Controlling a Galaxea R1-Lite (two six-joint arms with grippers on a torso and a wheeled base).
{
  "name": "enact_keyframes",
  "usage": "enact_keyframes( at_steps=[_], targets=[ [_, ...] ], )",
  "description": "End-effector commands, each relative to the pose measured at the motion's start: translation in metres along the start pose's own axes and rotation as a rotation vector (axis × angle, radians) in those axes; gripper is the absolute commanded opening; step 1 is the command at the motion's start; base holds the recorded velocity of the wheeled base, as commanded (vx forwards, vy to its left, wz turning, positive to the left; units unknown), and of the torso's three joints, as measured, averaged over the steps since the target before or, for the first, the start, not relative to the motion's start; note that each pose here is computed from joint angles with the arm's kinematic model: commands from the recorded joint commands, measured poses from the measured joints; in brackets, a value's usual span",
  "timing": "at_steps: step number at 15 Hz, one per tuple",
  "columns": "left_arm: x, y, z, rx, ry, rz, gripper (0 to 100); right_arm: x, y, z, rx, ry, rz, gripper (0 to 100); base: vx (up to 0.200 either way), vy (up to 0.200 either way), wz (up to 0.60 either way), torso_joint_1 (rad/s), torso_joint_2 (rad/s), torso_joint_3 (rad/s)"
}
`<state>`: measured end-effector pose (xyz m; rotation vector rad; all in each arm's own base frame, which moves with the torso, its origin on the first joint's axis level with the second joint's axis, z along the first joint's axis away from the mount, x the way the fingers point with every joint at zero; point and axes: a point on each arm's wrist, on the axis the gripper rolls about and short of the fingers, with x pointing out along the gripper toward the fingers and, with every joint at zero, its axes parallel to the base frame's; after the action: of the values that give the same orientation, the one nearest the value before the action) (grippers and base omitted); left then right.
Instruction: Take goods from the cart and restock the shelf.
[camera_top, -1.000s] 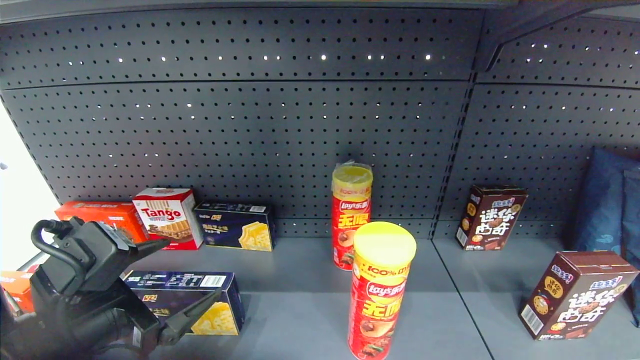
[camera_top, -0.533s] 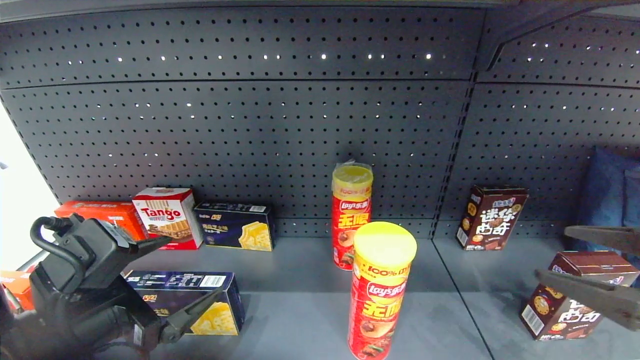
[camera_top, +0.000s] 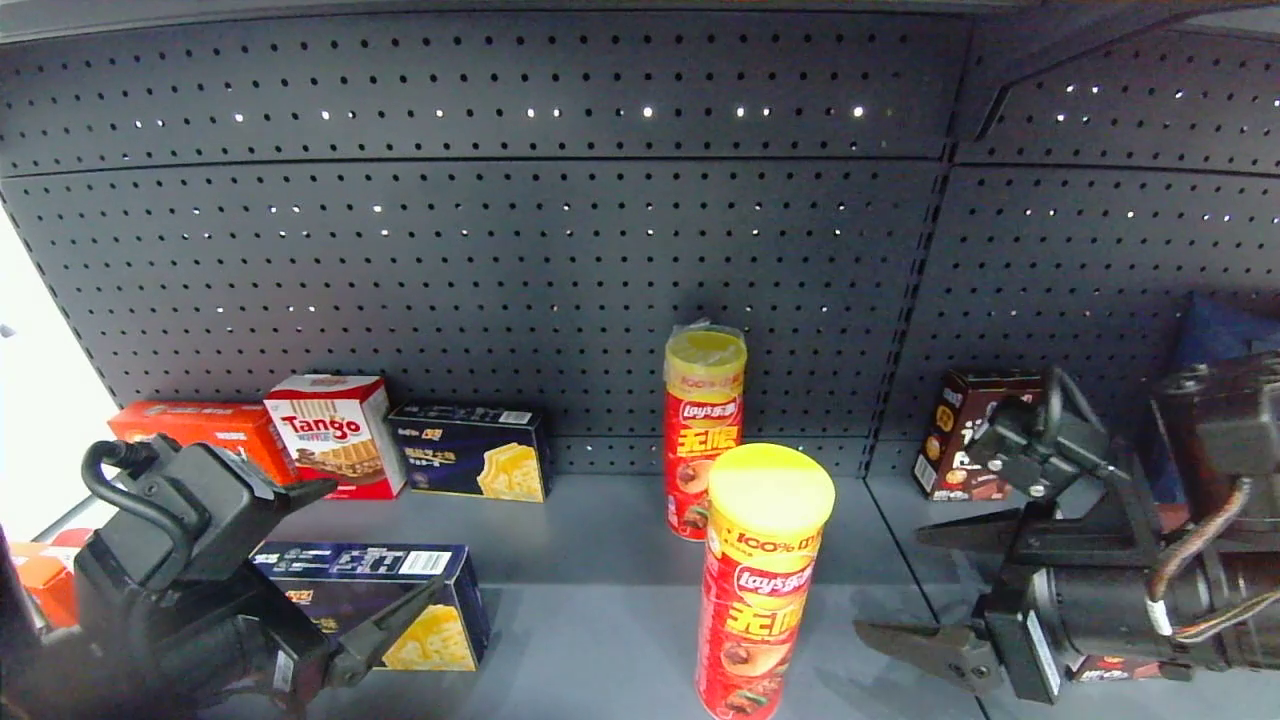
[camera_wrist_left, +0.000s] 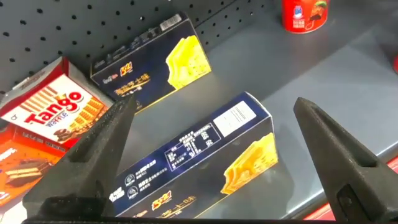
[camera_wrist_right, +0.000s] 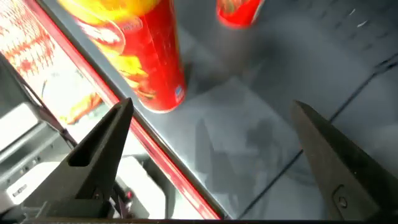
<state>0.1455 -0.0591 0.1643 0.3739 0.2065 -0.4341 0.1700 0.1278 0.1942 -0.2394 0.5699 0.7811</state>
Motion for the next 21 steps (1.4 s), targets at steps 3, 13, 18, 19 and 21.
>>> enact_keyframes(
  at_steps=[3,13,18,19,21],
  targets=[
    [0.001,0.001,0.002,-0.001,-0.005,0.005,100,0.029,-0.003,-0.007,0.013,0.098,0.013,100,0.000,0.000,0.00,0.000,0.00,0.000],
    [0.001,0.001,0.001,-0.002,-0.001,0.006,100,0.054,0.000,0.000,0.003,0.130,0.036,100,0.000,0.000,0.00,0.000,0.00,0.000],
    [0.001,0.001,0.001,-0.003,-0.006,0.007,100,0.060,0.004,0.001,-0.008,0.141,0.050,100,0.000,0.000,0.00,0.000,0.00,0.000],
    [0.001,0.001,0.001,-0.003,-0.006,0.007,100,0.064,0.004,0.000,-0.008,0.150,0.053,100,0.000,0.000,0.00,0.000,0.00,0.000],
    [0.001,0.001,0.001,-0.003,-0.006,0.007,100,0.066,0.004,0.001,-0.008,0.153,0.053,100,0.000,0.000,0.00,0.000,0.00,0.000]
  ],
)
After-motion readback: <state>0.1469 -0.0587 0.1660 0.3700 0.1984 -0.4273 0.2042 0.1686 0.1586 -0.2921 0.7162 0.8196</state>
